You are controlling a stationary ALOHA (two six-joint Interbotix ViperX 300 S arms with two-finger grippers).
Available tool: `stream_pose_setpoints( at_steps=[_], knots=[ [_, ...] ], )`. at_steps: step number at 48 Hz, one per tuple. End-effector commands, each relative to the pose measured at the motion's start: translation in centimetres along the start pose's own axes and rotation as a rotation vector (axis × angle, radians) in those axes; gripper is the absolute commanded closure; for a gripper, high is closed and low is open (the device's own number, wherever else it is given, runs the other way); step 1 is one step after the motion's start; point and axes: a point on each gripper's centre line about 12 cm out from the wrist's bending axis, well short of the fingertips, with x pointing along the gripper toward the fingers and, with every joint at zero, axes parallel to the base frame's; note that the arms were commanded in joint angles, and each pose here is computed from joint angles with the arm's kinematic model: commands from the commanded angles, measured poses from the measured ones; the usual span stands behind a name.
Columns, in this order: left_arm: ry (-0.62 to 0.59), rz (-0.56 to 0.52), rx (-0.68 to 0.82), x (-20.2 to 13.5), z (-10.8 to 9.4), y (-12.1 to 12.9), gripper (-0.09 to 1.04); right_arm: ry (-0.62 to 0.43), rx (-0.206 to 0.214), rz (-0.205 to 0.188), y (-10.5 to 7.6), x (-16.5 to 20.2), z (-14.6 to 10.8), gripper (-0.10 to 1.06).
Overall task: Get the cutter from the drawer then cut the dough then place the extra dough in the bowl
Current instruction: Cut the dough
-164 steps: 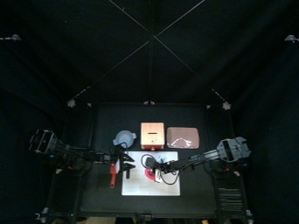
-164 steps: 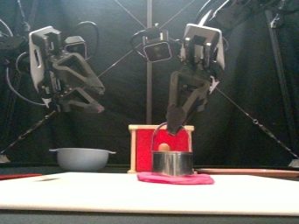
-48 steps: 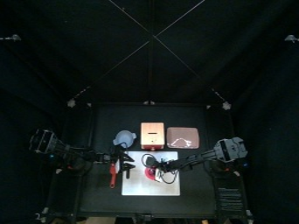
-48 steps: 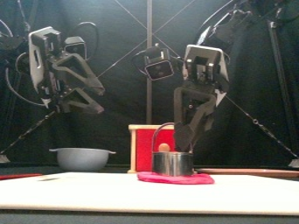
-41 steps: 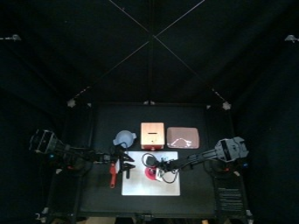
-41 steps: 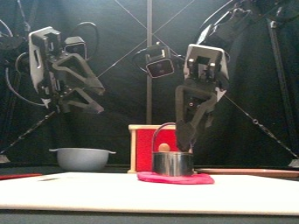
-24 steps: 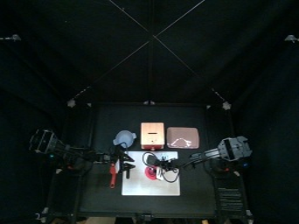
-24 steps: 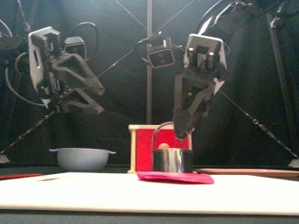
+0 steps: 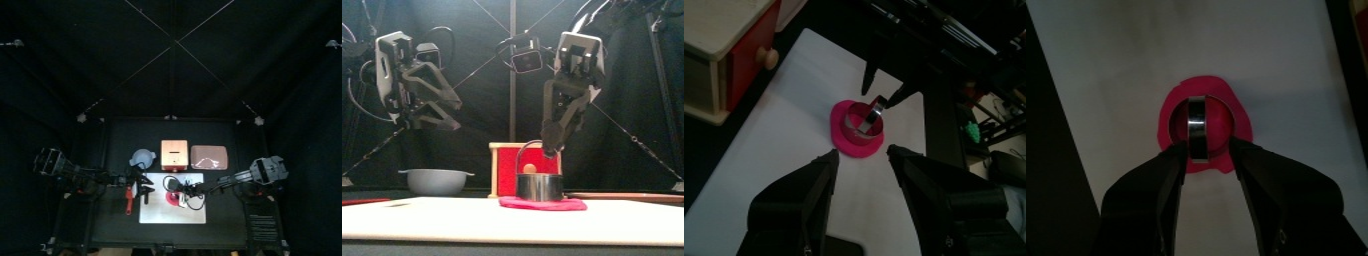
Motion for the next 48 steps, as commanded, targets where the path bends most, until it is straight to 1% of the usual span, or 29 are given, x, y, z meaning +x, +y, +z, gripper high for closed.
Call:
stream_pose_setpoints(
  at_steps=[1, 9, 15, 19, 22, 27, 33, 39, 48],
  knots=[
    [-0.021, -0.012, 0.0, 0.1, 0.5, -0.4, 0.12, -0.073, 0.004, 0.04, 0.9, -2.3, 1.8, 0.2],
    [-0.022, -0.013, 0.0, 0.1, 0.6, -0.4, 0.12, -0.075, -0.008, 0.038, 1.1, -2.2, 1.9, 0.2],
    [-0.022, -0.016, 0.005, 0.1, 0.6, -0.5, 0.12, -0.069, -0.02, 0.024, 0.9, -1.8, 1.8, 0.2],
    [-0.014, -0.036, 0.031, 0.2, 0.4, -1.1, 0.12, -0.064, -0.025, 0.018, 0.8, -1.5, 1.7, 0.2],
    [0.003, -0.062, 0.079, 0.6, 0.0, -1.7, 0.12, -0.065, -0.029, 0.017, 0.8, -1.4, 1.7, 0.2],
    [0.033, -0.098, 0.18, 1.7, -0.5, -2.6, 0.12, -0.065, -0.033, 0.013, 0.7, -1.3, 1.8, 0.2],
    [0.065, -0.11, 0.266, 3.7, -1.0, -2.9, 0.12, -0.071, -0.035, 0.01, 0.6, -1.3, 1.9, 0.2],
    [0.106, -0.091, 0.29, 5.5, -1.8, -2.7, 0.12, -0.07, -0.041, 0.007, 0.5, -1.1, 1.8, 0.2],
    [0.139, -0.053, 0.285, 7.1, -2.0, -1.8, 0.12, -0.063, -0.049, 0.004, 0.5, -0.6, 1.6, 0.2]
  ],
)
